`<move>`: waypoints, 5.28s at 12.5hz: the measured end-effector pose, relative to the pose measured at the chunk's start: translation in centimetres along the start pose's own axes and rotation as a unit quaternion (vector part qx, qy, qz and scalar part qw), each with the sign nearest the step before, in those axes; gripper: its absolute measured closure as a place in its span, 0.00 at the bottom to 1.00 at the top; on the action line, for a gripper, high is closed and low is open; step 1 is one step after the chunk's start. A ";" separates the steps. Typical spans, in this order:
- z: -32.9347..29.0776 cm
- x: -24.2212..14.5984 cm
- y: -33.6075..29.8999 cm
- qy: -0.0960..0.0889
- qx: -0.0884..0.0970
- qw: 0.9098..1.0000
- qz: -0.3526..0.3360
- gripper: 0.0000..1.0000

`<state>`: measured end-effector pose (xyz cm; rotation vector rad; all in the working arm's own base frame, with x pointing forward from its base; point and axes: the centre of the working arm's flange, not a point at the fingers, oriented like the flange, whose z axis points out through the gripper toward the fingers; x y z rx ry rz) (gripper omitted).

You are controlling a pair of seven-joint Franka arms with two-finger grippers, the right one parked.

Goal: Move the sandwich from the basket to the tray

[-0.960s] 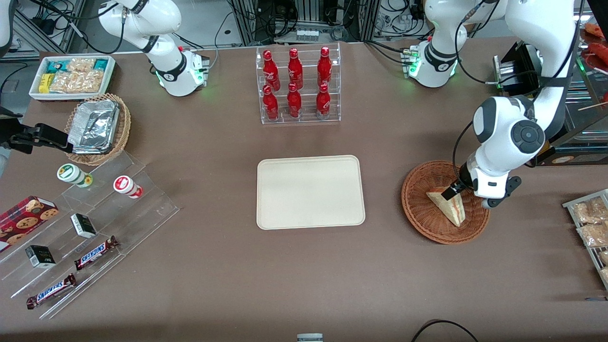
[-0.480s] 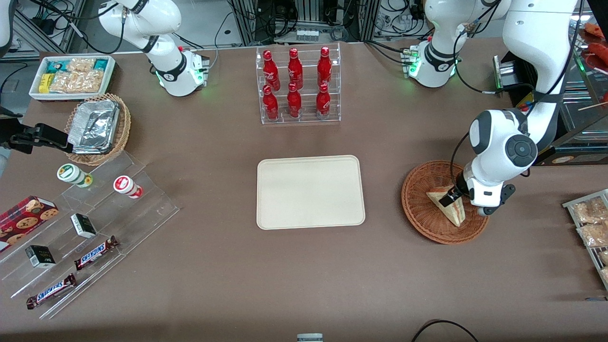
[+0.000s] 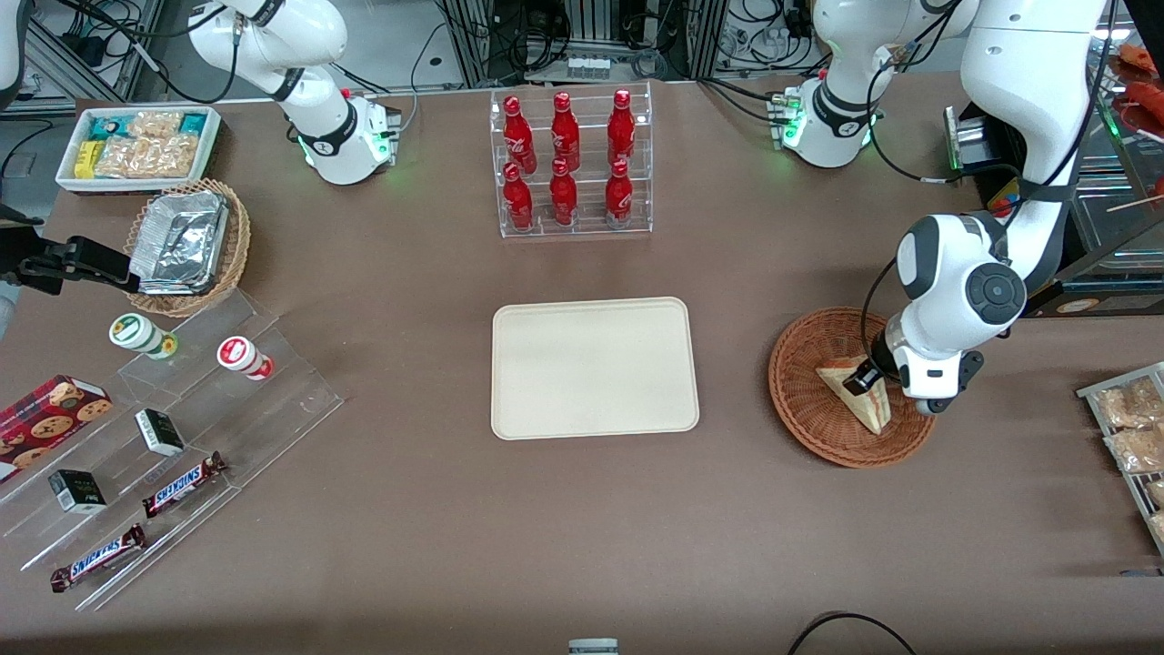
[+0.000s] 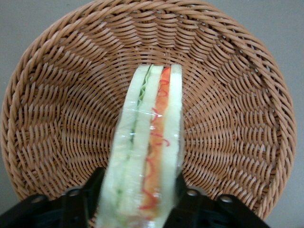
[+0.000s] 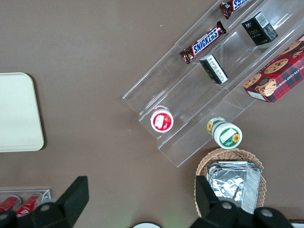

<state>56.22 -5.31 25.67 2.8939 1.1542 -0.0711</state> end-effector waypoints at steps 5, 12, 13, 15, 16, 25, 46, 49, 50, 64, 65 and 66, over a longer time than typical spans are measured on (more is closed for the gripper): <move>-4.9 0.7 1.5 -0.033 0.035 0.999 0.016 0.72; -9.9 -7.6 11.0 -0.047 0.048 0.978 0.198 0.85; -9.1 -10.0 12.7 -0.049 0.052 0.972 0.223 0.85; -7.2 -15.4 16.6 -0.053 0.058 0.958 0.275 0.85; -6.1 -18.0 18.6 -0.054 0.059 0.951 0.297 0.85; 2.0 -34.7 30.0 -0.031 0.061 0.961 0.266 0.85; -13.9 -30.9 29.9 0.007 0.049 0.960 0.277 0.00; -17.3 -23.3 26.1 -0.013 0.079 0.945 0.316 0.00; -18.1 -19.9 24.2 -0.021 0.082 0.939 0.333 0.00; -32.8 -2.5 -1.3 -0.059 0.054 0.888 0.453 0.00; -34.2 -3.0 -2.3 -0.057 0.054 0.886 0.457 0.00; -35.4 -3.7 -3.0 -0.054 0.054 0.886 0.458 0.00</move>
